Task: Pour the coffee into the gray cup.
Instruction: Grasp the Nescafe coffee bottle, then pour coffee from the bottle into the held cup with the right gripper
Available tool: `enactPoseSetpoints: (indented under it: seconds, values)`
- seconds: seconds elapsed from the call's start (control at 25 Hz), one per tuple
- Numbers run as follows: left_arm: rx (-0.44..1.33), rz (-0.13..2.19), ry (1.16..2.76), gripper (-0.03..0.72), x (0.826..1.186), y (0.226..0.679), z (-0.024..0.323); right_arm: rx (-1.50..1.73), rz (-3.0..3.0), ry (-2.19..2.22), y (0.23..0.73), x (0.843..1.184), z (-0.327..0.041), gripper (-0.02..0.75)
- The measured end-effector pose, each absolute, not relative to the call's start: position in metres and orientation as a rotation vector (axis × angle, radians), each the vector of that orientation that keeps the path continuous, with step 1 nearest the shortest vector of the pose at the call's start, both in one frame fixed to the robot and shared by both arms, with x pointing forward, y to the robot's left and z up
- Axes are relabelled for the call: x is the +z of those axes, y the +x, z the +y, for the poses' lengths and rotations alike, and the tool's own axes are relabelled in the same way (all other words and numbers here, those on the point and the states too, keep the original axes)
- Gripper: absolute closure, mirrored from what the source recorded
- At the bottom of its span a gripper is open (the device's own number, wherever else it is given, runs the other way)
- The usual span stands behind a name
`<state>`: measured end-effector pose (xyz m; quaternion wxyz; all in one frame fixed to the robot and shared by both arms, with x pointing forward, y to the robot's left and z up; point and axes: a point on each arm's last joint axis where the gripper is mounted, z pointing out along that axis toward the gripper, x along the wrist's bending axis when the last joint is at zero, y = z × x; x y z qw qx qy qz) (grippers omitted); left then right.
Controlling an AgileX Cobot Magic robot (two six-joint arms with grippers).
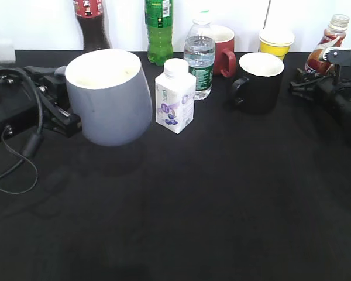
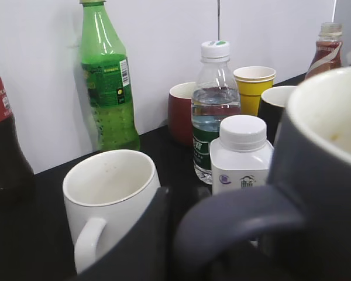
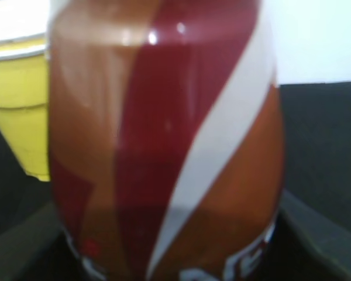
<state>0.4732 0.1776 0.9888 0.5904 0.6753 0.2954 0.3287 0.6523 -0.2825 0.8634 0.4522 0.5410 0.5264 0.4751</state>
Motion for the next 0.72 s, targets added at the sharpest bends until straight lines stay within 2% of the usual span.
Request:
enactPoseSetpoints:
  seconds: [0.16, 0.48, 0.56, 0.72]
  values:
    - [0.765, 0.688, 1.572, 0.624, 0.989, 0.473, 0.178, 1.183, 1.304, 1.319, 0.649, 0.867, -0.282, 0.200]
    - [0.753, 0.614, 1.613, 0.624, 0.988, 0.470, 0.174, 1.310, 1.371, 1.093, 0.585, 0.974, -0.269, 0.202]
    - [0.742, 0.570, 1.636, 0.624, 0.987, 0.468, 0.171, 1.346, 1.462, 1.065, 0.571, 0.995, -0.251, 0.202]
    - [0.734, 0.553, 1.642, 0.624, 0.987, 0.466, 0.168, 1.486, 1.623, 0.895, 0.543, 1.015, -0.182, 0.202]
